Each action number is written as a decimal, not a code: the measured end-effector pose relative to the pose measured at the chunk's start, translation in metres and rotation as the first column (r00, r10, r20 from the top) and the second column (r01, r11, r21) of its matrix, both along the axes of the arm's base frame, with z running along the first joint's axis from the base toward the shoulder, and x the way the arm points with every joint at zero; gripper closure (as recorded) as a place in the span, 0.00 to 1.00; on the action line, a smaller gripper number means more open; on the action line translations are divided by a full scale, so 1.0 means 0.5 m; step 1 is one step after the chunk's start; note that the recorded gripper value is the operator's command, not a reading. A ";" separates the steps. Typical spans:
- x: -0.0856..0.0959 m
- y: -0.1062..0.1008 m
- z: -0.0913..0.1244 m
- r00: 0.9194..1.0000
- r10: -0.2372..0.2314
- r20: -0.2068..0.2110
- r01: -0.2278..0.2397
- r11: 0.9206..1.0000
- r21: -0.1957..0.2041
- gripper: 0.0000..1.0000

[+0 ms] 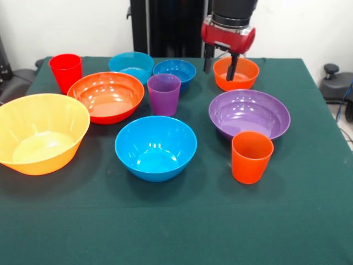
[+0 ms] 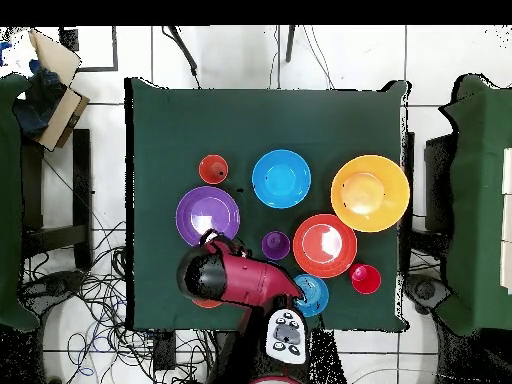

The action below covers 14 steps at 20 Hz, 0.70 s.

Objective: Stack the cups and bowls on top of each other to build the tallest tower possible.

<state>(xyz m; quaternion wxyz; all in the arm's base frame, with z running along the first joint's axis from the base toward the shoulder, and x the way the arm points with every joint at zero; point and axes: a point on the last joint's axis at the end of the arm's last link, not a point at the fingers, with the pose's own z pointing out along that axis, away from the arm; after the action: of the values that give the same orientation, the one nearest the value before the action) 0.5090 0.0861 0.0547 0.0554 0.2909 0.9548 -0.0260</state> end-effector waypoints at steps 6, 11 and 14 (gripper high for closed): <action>-0.006 -0.006 -0.008 1.000 -0.004 -0.008 0.004 1.000 -0.005 0.00; -0.008 -0.008 -0.017 1.000 -0.005 -0.006 0.005 1.000 -0.008 0.00; -0.008 -0.013 -0.021 1.000 -0.009 -0.006 0.009 1.000 -0.008 0.00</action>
<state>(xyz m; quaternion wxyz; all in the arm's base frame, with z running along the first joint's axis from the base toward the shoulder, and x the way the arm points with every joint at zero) 0.5049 0.0795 0.0443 0.0536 0.2950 0.9535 -0.0311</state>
